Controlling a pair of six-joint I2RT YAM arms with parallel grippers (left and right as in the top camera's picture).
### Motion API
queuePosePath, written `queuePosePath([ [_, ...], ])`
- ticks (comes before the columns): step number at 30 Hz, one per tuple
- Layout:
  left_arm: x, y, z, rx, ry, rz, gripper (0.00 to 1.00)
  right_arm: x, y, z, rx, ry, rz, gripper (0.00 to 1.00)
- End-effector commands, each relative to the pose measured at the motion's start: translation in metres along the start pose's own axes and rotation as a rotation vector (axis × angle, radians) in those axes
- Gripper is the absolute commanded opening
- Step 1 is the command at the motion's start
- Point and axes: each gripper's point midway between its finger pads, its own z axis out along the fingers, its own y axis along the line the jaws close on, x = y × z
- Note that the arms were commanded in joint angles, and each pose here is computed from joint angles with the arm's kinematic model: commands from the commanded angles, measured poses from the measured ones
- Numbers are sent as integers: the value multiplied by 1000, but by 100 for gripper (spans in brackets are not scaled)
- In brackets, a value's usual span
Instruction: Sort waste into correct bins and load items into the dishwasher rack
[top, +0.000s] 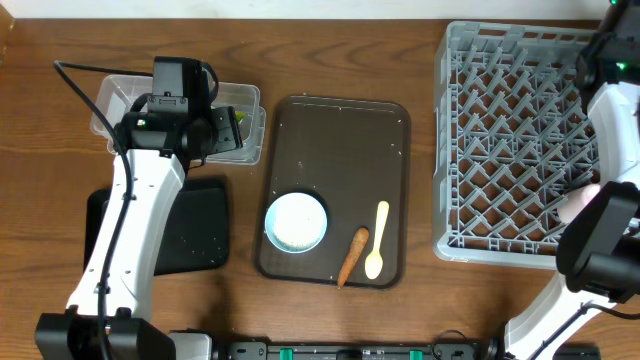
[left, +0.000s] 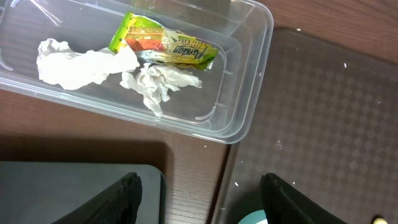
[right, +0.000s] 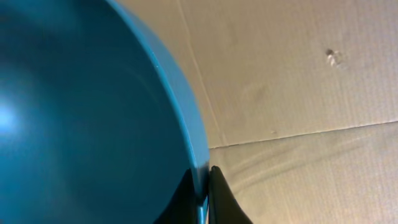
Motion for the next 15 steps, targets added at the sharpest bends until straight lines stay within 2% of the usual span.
queuePosePath([
  [1, -4, 2, -1, -7, -12, -16, 64, 12, 39, -1, -94, 25, -42, 12],
  [8, -4, 2, -1, -7, -11, -16, 64, 37, 70, -7, -246, 99, 21, 28],
  [15, -4, 2, -1, -7, -11, -16, 64, 45, 72, -11, -267, 126, 45, 32],
])
